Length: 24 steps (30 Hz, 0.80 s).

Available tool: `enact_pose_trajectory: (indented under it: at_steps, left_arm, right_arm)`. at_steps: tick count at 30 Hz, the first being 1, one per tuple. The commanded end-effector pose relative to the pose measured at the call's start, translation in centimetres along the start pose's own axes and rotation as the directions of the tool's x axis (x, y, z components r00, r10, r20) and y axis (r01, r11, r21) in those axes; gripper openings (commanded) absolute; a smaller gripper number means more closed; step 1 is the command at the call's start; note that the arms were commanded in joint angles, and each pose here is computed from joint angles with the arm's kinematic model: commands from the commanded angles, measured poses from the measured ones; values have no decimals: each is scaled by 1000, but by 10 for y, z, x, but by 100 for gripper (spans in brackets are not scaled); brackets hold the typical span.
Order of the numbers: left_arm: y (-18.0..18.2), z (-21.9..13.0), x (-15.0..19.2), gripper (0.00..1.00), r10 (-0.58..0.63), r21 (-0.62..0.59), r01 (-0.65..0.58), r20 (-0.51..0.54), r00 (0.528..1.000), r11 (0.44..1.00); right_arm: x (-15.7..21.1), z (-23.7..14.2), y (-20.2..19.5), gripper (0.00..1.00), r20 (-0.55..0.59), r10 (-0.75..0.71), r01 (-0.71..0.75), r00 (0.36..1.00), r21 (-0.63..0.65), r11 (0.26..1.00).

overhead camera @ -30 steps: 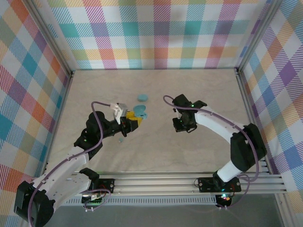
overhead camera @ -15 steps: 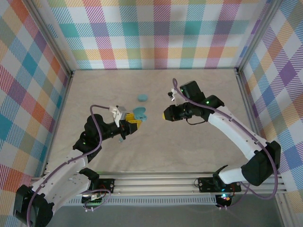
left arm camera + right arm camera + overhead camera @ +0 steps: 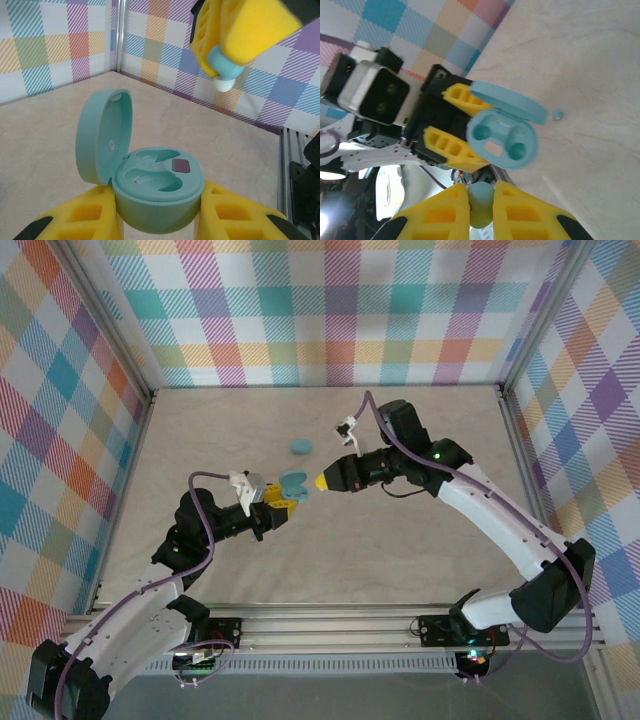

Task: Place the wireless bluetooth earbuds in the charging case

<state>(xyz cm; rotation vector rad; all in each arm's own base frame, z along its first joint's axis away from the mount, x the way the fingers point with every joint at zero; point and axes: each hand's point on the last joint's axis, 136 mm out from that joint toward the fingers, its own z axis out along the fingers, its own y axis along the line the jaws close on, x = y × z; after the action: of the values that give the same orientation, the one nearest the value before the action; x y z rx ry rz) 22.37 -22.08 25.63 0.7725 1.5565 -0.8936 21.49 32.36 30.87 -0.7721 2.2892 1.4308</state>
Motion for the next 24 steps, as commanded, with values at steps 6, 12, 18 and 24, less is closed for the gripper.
enact_pose_trajectory:
  at_steps: [6,12,18,24]
  left_arm:
    - [-8,-6,-18,0,69,26,-71,70,995,997]
    - [-13,-7,-20,0,72,46,-76,80,994,996]
    - [-16,-6,-20,0,69,68,-75,80,994,995]
    - [-19,-5,-22,0,59,95,-67,81,995,993]
  right_arm:
    - [-5,20,9,13,-15,-49,48,999,-54,997]
    - [-4,27,-1,13,-21,-31,30,999,-38,999]
    - [-7,28,3,12,-7,-61,61,998,-56,997]
    - [-1,32,1,12,-21,-104,102,994,-72,992]
